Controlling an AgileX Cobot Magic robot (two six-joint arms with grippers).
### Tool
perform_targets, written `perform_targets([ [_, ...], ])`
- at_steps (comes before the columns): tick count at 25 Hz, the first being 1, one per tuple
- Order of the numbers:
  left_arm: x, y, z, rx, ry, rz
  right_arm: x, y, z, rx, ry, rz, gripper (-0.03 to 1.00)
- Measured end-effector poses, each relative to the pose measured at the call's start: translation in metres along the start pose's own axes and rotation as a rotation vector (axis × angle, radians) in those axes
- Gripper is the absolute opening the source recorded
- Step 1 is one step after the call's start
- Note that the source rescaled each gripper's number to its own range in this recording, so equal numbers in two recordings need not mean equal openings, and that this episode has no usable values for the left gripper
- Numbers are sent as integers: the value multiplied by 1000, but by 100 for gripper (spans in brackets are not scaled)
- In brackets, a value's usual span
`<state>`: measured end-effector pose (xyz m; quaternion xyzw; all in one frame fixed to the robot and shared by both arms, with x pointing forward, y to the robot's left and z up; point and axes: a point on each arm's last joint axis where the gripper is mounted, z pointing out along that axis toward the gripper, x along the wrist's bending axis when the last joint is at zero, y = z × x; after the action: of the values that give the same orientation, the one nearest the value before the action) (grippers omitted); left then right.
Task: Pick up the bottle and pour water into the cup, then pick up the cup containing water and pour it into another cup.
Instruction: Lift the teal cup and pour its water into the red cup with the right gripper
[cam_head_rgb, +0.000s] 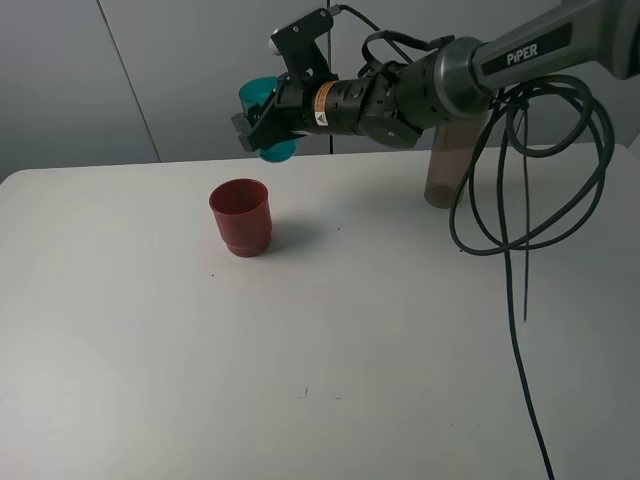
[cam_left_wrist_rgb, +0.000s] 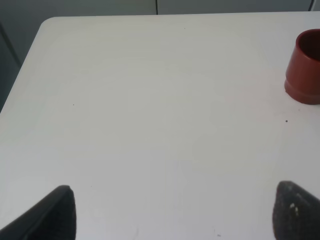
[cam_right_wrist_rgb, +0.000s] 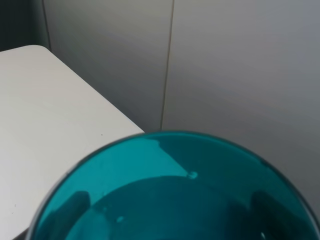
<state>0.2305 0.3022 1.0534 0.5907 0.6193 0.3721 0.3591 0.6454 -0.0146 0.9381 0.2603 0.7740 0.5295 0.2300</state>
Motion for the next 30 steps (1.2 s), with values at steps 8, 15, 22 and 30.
perform_targets([
  [8,0,0,0,0,2,-1,11,1,2,13,21,-184,4],
  [15,0,0,0,0,2,-1,8,0,4,97,-26,-280,4],
  [22,0,0,0,0,3,0,7,1,4,113,-34,-375,4],
  [30,0,0,0,0,3,0,10,2,5,118,-18,-554,4],
])
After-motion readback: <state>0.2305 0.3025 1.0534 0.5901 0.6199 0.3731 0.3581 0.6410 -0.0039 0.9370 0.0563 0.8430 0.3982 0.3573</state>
